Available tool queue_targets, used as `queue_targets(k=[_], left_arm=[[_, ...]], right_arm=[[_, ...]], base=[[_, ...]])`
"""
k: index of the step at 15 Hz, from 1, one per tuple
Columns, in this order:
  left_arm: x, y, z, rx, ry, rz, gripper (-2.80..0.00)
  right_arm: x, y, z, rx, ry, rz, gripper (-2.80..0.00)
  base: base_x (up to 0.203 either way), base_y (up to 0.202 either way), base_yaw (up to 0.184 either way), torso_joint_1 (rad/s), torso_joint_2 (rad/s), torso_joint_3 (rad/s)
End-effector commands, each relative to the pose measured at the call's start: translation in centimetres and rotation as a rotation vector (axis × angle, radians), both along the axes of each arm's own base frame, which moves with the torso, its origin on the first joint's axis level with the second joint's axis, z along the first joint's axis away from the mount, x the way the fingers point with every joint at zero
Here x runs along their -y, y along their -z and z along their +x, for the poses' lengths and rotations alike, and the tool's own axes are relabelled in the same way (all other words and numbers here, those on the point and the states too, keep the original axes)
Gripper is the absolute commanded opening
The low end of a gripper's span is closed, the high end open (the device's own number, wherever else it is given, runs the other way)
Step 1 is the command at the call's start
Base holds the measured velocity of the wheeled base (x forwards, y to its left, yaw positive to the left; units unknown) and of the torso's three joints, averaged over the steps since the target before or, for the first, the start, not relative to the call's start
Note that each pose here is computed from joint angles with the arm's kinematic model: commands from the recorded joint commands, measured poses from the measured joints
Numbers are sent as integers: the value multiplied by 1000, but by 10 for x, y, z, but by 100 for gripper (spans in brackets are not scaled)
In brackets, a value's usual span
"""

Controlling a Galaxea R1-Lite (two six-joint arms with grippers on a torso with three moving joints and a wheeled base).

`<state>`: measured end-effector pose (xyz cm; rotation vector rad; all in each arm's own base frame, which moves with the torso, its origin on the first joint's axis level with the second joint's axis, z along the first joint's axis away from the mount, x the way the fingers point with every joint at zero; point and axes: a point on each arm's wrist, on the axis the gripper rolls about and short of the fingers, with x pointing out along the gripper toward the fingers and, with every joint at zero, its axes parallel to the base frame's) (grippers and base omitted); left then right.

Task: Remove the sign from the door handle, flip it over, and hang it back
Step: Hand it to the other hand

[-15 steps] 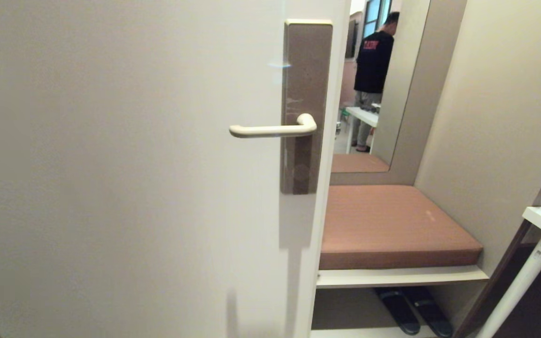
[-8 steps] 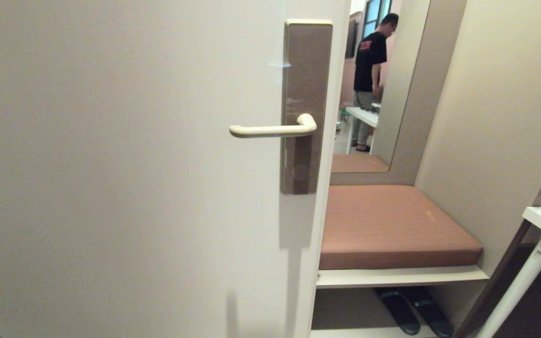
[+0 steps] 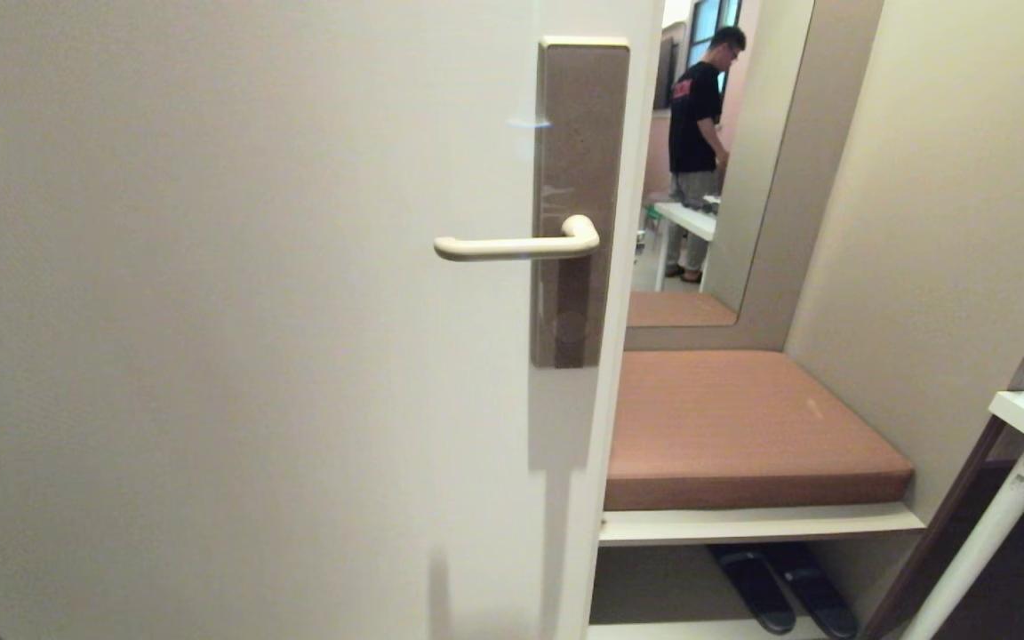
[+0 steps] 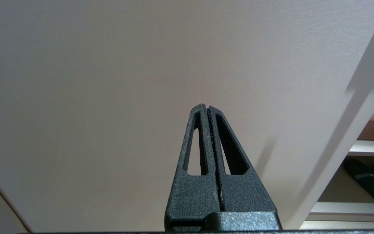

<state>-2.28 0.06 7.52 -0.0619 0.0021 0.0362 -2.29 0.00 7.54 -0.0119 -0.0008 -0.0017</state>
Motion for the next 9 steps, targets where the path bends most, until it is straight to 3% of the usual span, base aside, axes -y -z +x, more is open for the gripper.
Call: queue_targets(k=[1, 9], left_arm=[[0, 0, 0, 0, -1, -1, -280], [0, 0, 0, 0, -1, 2, -280]], right_arm=[[0, 0, 0, -1, 0, 0, -280], [0, 0, 0, -2, 0, 0, -280]], base=[[0, 0, 0, 0, 0, 0], [0, 0, 0, 0, 0, 0]])
